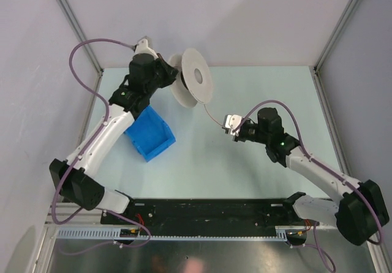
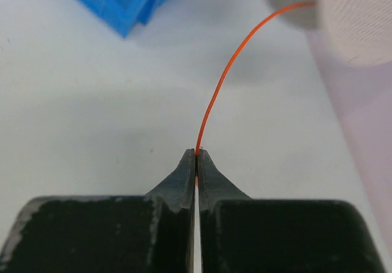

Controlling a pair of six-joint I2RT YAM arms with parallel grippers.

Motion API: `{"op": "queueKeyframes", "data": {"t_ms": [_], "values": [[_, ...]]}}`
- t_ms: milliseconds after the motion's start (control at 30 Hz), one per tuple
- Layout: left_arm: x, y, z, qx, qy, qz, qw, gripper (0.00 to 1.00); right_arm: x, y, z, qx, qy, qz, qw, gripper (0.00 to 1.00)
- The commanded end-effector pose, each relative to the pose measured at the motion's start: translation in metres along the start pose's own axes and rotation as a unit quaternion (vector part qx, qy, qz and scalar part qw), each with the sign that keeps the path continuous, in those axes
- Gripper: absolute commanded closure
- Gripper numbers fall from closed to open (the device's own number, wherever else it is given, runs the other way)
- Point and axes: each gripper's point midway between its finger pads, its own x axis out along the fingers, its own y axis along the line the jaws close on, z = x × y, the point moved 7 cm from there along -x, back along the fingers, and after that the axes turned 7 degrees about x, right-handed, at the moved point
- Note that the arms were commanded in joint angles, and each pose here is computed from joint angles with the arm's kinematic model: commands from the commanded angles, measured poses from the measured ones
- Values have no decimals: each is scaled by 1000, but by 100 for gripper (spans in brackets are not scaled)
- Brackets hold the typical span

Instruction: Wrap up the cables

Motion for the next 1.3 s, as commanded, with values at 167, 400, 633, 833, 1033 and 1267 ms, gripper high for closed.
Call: {"op": "queueKeyframes", "data": {"t_ms": [167, 400, 633, 833, 1033, 1267], "values": [[19, -9, -4, 100, -60, 138, 983, 100, -19, -13, 83, -84, -74, -71, 991, 100], [31, -13, -52, 170, 19, 89, 981, 100, -15, -39, 112, -121, -94, -131, 979, 100], [19, -24, -84, 239, 64, -38, 968, 100, -10, -74, 125, -139, -102, -191, 966, 100], [6, -20, -100, 308, 86, -105, 941, 100, -9, -104, 132, -150, -110, -230, 955, 100], [-17, -25, -104, 366, 89, -209, 902, 100, -17, -135, 123, -152, -98, -267, 947, 100], [-37, -32, -80, 376, 55, -270, 885, 100, -34, -156, 85, -96, -57, -264, 958, 97]]}}
